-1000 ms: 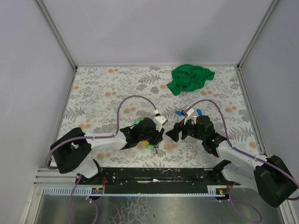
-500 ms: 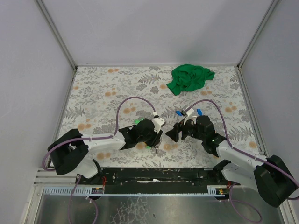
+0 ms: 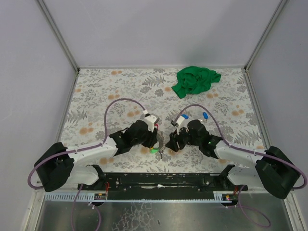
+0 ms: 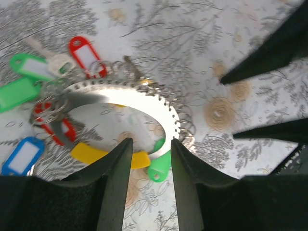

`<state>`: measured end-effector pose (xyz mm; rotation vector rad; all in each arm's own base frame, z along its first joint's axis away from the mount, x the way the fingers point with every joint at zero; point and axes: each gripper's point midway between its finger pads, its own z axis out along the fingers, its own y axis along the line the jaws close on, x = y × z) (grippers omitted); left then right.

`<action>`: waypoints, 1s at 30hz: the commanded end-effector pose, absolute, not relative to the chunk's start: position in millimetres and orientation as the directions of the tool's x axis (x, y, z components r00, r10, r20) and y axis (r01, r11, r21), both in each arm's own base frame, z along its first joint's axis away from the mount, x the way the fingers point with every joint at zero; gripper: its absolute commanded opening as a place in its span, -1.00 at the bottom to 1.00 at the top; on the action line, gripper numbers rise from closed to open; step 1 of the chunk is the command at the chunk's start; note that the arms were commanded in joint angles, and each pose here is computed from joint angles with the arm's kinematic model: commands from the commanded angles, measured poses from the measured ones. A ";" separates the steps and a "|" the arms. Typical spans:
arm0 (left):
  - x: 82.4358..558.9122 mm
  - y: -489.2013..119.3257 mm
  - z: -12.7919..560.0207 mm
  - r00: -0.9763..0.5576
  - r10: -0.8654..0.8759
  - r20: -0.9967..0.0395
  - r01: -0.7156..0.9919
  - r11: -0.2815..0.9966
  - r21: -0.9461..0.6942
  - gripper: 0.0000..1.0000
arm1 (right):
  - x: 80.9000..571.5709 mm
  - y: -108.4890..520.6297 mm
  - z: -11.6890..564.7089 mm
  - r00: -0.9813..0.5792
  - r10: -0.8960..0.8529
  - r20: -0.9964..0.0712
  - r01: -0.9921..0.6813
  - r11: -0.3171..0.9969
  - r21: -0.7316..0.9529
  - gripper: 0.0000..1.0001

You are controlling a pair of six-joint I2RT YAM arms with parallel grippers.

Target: Put the keys on the keyring

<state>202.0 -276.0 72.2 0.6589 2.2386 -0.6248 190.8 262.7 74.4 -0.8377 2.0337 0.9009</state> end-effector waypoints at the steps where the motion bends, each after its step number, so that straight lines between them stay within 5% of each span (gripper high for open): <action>1: 212.4 -254.4 62.5 -0.676 0.173 -0.716 0.502 0.820 -0.276 -0.25 | 191.9 280.0 78.6 -0.406 -0.377 -0.833 -0.838 0.518 0.174 0.07; 8: 219.6 -246.2 52.7 -0.699 0.127 -0.704 0.445 0.847 -0.290 -0.25 | 178.9 294.4 60.0 -0.323 -0.548 -0.772 -0.876 0.482 0.025 -0.43; 30: 219.4 -235.6 22.2 -0.761 0.162 -0.629 0.388 0.890 -0.241 -0.29 | 180.3 300.9 33.1 -0.170 -0.726 -0.666 -0.874 0.423 -0.238 -0.44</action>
